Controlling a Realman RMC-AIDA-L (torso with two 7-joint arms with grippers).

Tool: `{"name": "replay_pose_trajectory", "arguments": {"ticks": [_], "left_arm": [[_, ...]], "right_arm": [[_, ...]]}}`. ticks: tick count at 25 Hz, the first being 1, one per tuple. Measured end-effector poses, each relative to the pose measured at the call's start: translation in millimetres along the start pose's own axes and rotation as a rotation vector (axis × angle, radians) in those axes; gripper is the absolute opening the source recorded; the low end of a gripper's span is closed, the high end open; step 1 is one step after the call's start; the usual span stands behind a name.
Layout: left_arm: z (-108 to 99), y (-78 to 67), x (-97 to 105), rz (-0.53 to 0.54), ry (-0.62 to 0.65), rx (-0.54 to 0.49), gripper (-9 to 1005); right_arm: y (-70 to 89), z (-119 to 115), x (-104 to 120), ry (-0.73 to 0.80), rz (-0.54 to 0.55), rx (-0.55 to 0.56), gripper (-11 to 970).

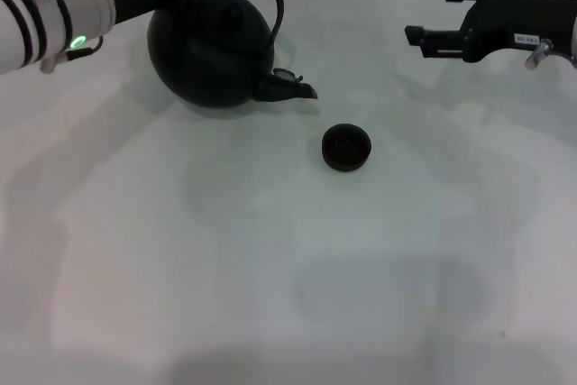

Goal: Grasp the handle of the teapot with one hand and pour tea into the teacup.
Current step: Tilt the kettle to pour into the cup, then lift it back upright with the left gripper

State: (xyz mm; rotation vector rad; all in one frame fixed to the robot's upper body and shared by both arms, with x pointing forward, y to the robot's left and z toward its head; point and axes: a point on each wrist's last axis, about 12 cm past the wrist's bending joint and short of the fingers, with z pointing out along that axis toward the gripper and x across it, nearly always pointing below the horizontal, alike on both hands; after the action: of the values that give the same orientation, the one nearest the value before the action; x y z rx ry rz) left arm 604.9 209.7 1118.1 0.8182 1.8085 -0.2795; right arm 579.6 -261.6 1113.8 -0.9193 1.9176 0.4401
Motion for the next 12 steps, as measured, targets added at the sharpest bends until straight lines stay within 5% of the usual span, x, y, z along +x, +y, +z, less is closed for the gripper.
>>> {"name": "replay_pose_trajectory", "arguments": {"ticks": [12], "left_arm": [[-1.0,-12.3,-13.5,0.099,0.011,0.018,144]], "right_arm": [[-10.6,-7.8,-3.0,-0.067,0.043,0.045,841]]}}
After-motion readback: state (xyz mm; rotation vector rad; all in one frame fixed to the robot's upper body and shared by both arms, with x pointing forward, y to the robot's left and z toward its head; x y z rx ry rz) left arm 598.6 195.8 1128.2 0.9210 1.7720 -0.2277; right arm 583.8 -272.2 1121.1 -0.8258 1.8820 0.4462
